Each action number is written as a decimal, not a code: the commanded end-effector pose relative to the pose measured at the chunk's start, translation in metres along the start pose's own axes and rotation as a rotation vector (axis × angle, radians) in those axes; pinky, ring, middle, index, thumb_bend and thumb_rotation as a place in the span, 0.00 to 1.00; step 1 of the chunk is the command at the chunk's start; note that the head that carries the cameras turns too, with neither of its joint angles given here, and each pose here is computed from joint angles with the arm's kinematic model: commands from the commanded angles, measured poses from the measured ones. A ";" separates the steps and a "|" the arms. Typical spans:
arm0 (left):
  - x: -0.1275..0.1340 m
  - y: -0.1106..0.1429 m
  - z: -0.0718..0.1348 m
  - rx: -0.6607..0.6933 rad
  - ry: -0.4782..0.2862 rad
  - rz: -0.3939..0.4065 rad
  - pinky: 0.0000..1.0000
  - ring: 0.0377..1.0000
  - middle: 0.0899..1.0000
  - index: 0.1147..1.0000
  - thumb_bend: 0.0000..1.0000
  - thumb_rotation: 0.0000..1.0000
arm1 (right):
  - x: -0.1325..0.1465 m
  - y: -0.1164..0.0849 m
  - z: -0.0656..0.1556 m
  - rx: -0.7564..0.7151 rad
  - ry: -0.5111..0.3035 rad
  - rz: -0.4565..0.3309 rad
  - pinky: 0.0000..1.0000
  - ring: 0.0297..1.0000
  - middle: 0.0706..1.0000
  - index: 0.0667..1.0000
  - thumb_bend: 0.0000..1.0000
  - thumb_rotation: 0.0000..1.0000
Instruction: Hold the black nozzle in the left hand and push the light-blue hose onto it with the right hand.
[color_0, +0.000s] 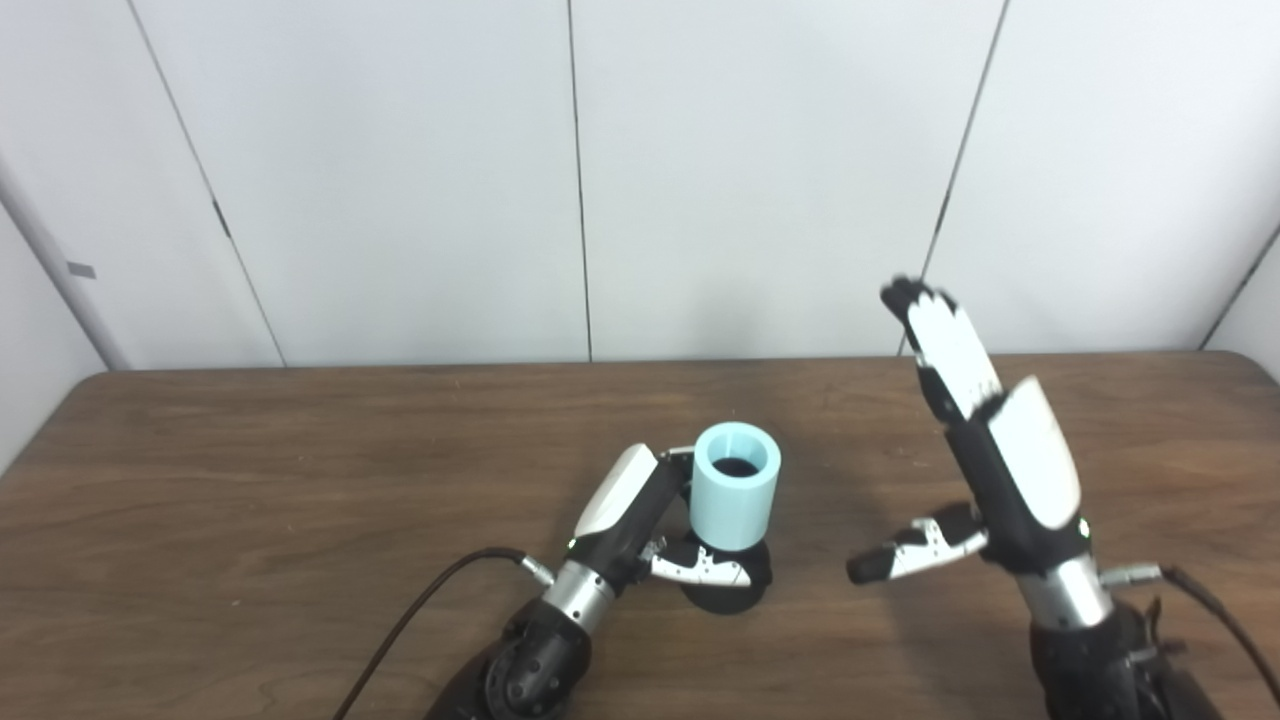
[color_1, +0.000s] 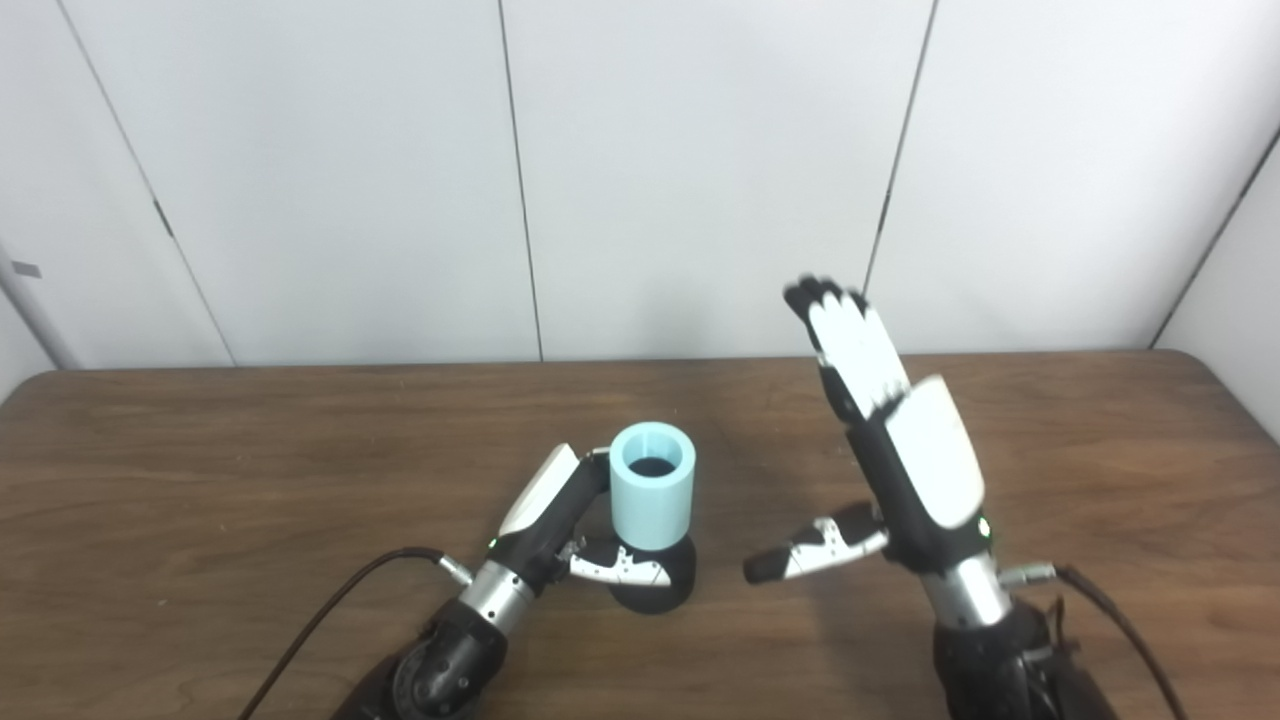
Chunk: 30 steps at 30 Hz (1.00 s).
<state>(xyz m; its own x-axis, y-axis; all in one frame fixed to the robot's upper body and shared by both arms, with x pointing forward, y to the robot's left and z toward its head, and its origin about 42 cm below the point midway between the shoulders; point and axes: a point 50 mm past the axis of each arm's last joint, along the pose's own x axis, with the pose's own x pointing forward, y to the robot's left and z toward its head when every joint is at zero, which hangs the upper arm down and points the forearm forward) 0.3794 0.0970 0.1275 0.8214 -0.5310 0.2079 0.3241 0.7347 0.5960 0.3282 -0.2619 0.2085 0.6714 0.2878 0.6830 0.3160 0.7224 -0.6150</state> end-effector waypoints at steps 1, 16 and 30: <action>-0.053 -0.030 -0.043 0.009 0.194 -0.135 0.38 0.44 0.45 0.43 0.51 0.08 | 0.005 -0.006 0.000 0.042 -0.011 -0.034 1.00 1.00 1.00 1.00 0.99 0.82; -0.068 0.026 -0.027 -0.059 0.003 -0.016 0.89 0.98 1.00 1.00 1.00 0.58 | -0.064 0.042 -0.009 0.369 0.400 -0.063 1.00 1.00 1.00 1.00 0.95 0.80; -0.075 0.057 -0.023 -0.312 -0.062 0.330 0.95 1.00 1.00 1.00 1.00 0.74 | -0.076 0.050 -0.016 0.418 0.477 -0.032 0.98 1.00 1.00 1.00 0.92 0.84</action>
<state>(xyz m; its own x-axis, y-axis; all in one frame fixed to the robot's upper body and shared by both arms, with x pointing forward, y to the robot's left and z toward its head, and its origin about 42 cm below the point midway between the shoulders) 0.3607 0.1891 0.1422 0.8682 -0.2860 0.4056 0.1988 0.9492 0.2440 0.3141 -0.2646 0.1459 0.8960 0.0117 0.4439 0.1472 0.9353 -0.3218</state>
